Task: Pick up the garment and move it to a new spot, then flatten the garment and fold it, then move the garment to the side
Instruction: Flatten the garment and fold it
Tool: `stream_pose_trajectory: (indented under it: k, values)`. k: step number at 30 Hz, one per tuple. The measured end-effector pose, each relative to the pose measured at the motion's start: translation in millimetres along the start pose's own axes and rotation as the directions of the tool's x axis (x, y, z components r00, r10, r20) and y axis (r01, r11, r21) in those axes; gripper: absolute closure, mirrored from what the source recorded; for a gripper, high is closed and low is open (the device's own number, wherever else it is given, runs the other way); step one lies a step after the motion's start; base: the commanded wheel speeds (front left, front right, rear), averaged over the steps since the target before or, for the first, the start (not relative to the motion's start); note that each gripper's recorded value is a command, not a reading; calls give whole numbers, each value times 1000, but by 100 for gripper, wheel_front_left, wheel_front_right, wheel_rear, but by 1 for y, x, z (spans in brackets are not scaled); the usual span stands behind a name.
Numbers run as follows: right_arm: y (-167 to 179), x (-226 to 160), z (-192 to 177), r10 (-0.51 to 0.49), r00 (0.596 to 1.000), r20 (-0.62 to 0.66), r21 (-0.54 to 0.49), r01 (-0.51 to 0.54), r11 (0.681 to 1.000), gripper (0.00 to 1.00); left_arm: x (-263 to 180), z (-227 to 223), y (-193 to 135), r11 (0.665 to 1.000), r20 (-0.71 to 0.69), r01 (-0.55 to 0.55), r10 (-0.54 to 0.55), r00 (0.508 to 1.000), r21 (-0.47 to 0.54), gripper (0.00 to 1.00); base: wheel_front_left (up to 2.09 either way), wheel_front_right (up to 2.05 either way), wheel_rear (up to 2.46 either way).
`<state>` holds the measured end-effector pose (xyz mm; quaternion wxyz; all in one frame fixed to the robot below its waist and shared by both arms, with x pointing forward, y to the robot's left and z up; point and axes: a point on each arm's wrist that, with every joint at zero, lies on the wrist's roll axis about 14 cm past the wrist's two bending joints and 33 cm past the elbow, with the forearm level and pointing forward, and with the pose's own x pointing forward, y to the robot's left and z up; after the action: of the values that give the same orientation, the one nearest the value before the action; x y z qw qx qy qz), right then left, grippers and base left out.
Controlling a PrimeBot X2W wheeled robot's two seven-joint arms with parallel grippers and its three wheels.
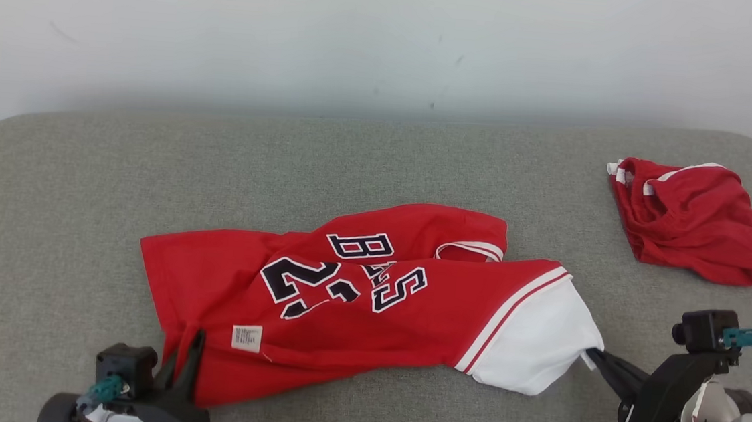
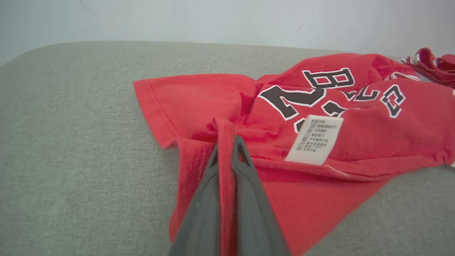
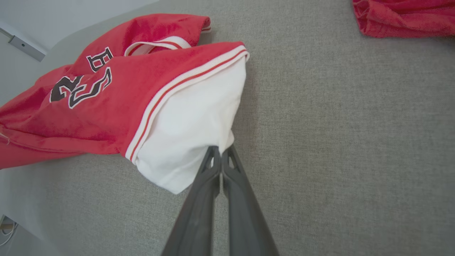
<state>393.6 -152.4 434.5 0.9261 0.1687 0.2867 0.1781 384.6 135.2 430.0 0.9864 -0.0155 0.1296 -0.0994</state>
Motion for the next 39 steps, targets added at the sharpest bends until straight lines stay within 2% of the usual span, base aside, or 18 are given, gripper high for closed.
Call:
stream_pose_trajectory:
  k: [8, 9, 10, 11, 14, 15, 16, 20, 27, 32, 39]
  values:
    - [-2, -4, -20, -13, 999, -50, -10, 12, 1000, 100, -12, -19, -5, 1000, -49, -2, 1, 999, -20, 100, 0, 0, 0]
    - [-2, -4, -20, -12, 999, -50, -12, 12, 1000, 100, -13, -18, -4, 1000, -48, -4, 3, 999, -21, 76, 0, 0, 0]
    - [-2, -4, -20, -12, 999, -50, -12, 11, 1000, 100, -13, -18, -3, 1000, -47, -11, 10, 999, -20, 10, 0, 0, 0]
    - [-2, -4, -20, -12, 999, -49, -12, 12, 1000, 100, -13, -18, -2, 1000, -46, -15, 14, 999, -19, 0, 0, 0, 0]
    - [-2, -4, -19, -13, 999, -48, -14, 13, 1000, 100, -14, -15, -1, 1000, -38, -24, 24, 999, -19, 0, 0, 0, 0]
    - [-2, -5, -19, -14, 999, -47, -14, 13, 1000, 22, -14, -15, 0, 999, -34, -30, 30, 999, -18, 0, 0, 0, 0]
    - [-2, -5, -19, -14, 999, -46, -14, 13, 1000, 0, -15, -12, 1, 999, -24, -34, 34, 999, -16, 0, 0, 0, 0]
    - [-1, -8, -23, -14, 999, -49, -13, 13, 1000, 0, -19, -6, 2, 999, 11, -49, 49, 999, -15, 0, 0, 0, 0]
    - [0, -18, -10, -1, 1000, 26, -11, 1, 1000, 0, -29, 3, -2, 999, 62, -51, 51, 997, 1, 0, 0, 0, 0]
    - [-2, -23, 6, -9, 997, 77, -28, 11, 1000, 0, -32, -8, -6, 999, 18, -37, 37, 999, 6, 0, 0, 0, 0]
    - [-6, -25, -1, -36, 997, 68, -32, 38, 999, 0, -29, -16, -3, 999, -31, -38, 38, 999, 24, 0, 0, 0, 0]
